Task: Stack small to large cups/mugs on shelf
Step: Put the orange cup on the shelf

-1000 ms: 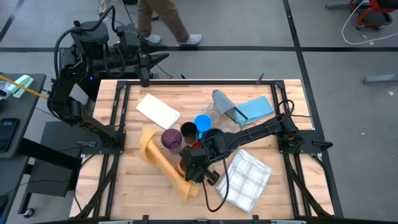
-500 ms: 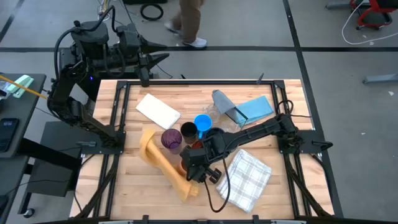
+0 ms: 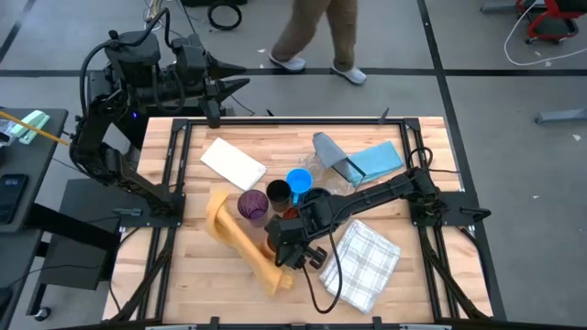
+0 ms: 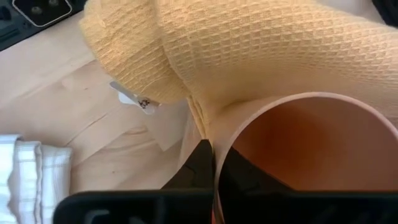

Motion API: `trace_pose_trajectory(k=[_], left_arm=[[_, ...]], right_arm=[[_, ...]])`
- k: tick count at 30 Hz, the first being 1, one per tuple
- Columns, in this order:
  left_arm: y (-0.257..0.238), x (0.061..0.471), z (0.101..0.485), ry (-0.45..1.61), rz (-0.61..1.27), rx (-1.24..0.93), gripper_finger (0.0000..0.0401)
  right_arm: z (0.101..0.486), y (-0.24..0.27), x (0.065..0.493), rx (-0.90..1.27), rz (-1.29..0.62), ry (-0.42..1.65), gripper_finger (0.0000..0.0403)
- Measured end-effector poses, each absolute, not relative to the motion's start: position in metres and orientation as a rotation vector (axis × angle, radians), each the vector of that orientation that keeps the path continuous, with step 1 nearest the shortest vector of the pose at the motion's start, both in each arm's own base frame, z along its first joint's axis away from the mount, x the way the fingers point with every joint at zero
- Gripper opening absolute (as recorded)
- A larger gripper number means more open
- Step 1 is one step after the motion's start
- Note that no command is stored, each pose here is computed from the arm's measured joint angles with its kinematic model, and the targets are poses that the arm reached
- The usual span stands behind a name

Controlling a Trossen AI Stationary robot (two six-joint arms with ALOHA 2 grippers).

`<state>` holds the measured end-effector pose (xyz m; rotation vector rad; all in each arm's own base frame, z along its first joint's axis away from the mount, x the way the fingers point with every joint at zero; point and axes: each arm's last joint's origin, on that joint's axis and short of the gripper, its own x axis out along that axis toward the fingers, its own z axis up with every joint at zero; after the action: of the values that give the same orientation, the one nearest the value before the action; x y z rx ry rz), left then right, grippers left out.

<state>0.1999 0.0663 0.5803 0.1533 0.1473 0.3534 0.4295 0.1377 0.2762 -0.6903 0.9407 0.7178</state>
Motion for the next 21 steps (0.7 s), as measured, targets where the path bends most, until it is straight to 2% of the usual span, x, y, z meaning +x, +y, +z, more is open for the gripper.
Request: trace_pose_trajectory(k=[21], left_arm=[[0.0663,0.1999,0.5803,0.147,0.353,0.153,0.0125]], right_arm=[[0.2766,0.1310,0.4334,-0.694,0.679,0.935,0.0105]])
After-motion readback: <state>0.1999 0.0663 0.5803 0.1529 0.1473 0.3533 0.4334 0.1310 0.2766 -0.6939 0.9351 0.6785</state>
